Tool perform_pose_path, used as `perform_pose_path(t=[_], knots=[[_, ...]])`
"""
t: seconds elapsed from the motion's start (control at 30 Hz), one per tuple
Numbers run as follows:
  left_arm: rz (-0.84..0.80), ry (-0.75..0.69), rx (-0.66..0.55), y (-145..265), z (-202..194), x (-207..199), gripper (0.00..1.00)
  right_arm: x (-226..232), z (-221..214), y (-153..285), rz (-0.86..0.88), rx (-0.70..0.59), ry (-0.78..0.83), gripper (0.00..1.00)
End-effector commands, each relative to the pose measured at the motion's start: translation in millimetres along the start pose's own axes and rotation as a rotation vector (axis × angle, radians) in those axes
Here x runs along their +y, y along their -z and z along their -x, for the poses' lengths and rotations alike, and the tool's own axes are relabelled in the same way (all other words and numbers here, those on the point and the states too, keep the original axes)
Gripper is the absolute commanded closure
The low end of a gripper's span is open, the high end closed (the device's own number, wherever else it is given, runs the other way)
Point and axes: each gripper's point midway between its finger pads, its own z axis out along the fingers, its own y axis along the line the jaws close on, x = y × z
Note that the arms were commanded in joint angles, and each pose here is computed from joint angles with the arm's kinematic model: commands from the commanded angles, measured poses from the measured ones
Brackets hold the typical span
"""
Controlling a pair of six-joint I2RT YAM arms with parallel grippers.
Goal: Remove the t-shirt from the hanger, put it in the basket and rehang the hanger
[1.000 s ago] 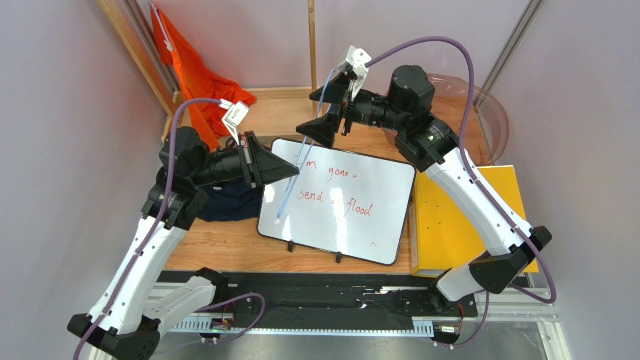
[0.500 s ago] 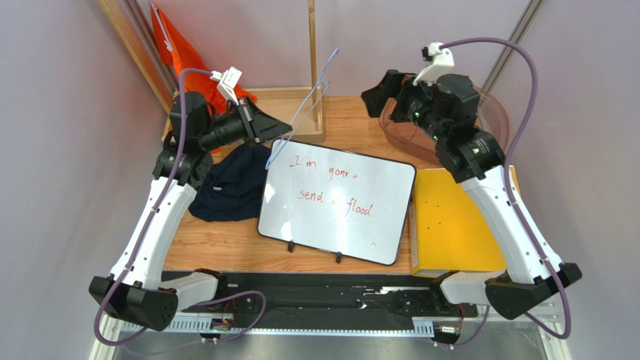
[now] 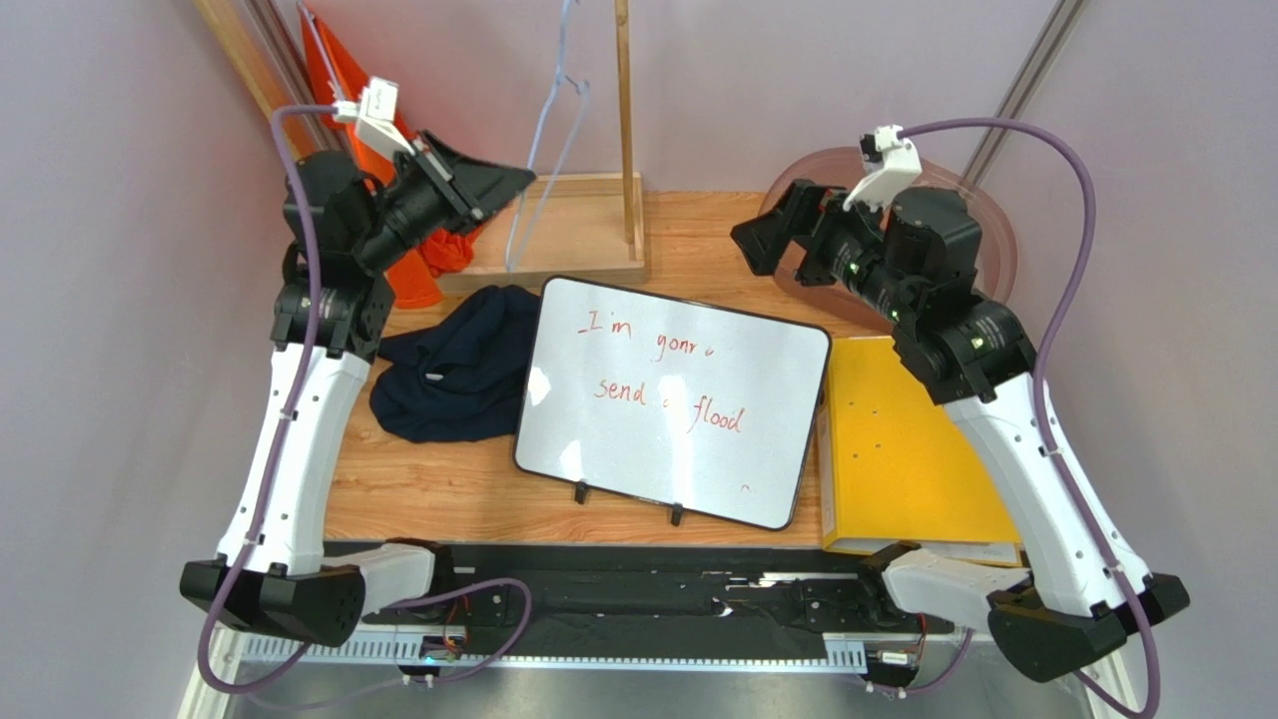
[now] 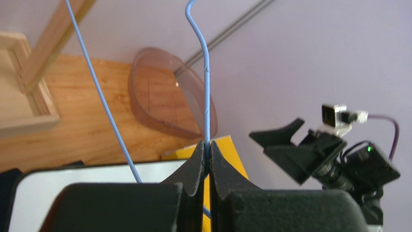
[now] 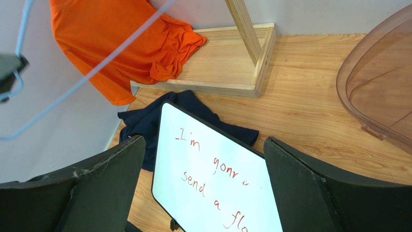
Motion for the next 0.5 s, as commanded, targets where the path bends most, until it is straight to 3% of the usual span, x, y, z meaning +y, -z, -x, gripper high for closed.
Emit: perform_pose_path(t=[0.0,0.23,0.47], knots=[[-0.013,0.022,-0.15,-4.4,56.7,-19.3,1.0,8.3,11.6,30.2,0.028,-0.059,0.006,0.0],[-0.016,0.011,-0.215,-18.8,105.1,-40.2,1.0,8.1,16.8,50.4,0.024,-0.101,0.017,0.0],[0.044,0.089,-0.238,-44.6,122.0,-17.6,1.0,5.7,21.3,63.1,0.01,-0.131,0.029,0.0]])
